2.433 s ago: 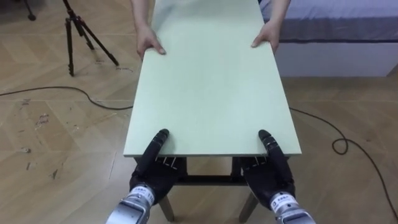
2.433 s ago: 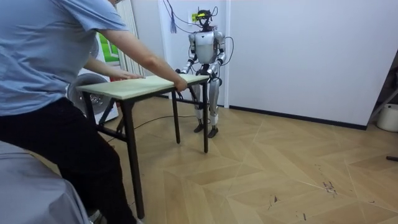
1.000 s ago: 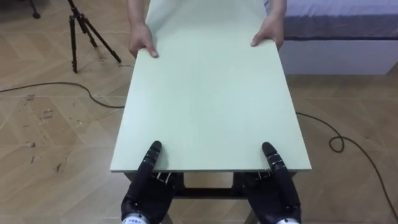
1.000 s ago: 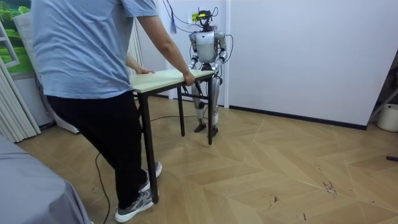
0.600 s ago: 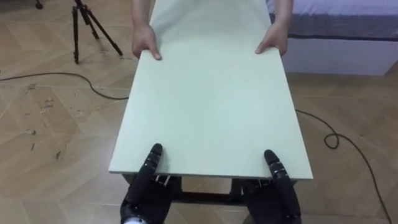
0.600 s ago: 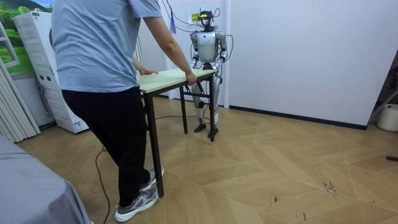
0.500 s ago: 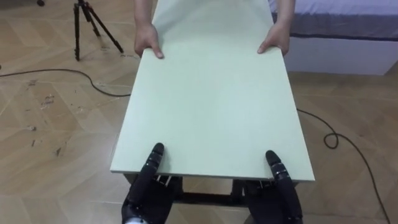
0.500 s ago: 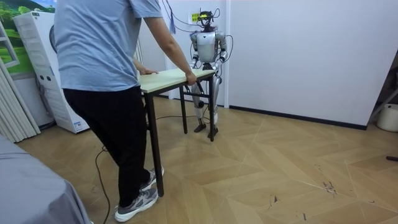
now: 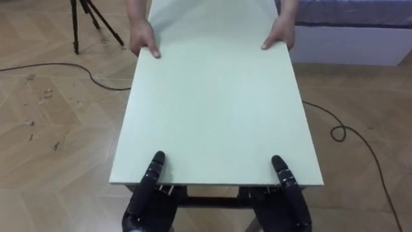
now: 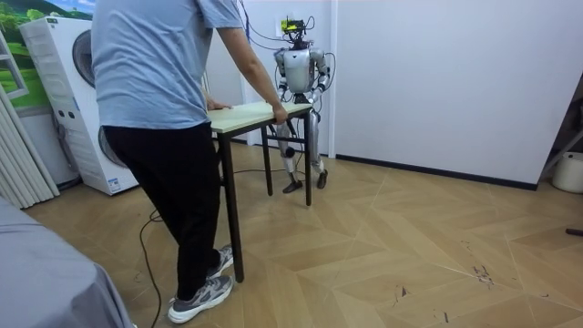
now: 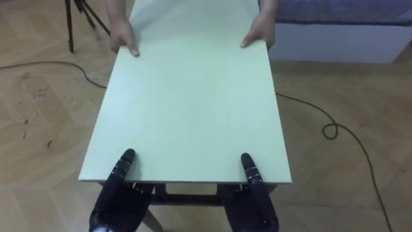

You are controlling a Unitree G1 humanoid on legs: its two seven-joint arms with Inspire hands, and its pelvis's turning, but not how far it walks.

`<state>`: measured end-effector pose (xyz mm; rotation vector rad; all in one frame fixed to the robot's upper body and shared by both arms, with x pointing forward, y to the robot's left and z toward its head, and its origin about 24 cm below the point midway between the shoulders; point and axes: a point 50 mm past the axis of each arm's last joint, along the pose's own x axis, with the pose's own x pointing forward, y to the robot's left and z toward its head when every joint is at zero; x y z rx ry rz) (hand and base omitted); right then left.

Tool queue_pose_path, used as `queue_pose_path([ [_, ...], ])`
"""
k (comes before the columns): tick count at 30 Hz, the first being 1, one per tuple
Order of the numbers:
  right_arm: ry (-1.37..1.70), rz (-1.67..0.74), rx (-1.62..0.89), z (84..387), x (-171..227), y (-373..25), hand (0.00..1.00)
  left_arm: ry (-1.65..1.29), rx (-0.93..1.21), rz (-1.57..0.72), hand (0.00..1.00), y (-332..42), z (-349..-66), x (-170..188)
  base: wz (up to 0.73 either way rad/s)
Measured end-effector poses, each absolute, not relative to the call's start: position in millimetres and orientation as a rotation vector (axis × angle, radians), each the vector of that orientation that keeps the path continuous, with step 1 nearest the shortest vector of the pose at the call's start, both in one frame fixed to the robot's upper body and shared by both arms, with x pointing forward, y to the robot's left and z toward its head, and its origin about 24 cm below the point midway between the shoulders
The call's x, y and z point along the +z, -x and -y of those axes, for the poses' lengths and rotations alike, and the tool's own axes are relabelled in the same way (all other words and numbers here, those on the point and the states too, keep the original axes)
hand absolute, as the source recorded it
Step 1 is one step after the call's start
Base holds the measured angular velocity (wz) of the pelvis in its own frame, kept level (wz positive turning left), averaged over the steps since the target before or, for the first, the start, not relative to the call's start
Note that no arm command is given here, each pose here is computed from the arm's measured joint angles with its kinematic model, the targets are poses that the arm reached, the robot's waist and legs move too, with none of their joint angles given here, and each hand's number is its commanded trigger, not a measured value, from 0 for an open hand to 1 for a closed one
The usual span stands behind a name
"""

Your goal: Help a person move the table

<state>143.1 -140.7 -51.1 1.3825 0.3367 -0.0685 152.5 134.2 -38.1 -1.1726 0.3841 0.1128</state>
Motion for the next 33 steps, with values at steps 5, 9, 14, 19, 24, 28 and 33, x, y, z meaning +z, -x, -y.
queue_pose_path([
  [5,-1.376,-0.288,-0.041,147,-45,-166,1.00,1.178,0.064,-0.355,1.00,-178,-130,-34,0.05],
  [9,-1.349,-0.317,-0.062,153,-50,-160,1.00,1.199,0.091,-0.396,1.00,-173,-125,-43,0.04],
  [14,-1.346,-0.356,-0.101,155,-59,-141,1.00,1.200,0.112,-0.447,1.00,-157,-124,-52,0.14],
  [19,-1.371,-0.337,-0.129,159,-61,-134,1.00,1.157,0.057,-0.450,1.00,-166,-119,-48,0.65],
  [24,-1.397,-0.335,-0.106,153,-58,-132,1.00,1.136,0.050,-0.419,1.00,-165,-125,-44,-0.26],
  [28,-1.385,-0.331,-0.085,151,-56,-137,1.00,1.139,0.052,-0.401,1.00,-165,-128,-41,-0.10],
  [33,-1.405,-0.291,-0.038,147,-48,-143,1.00,1.108,0.003,-0.347,1.00,-173,-131,-28,0.10],
])
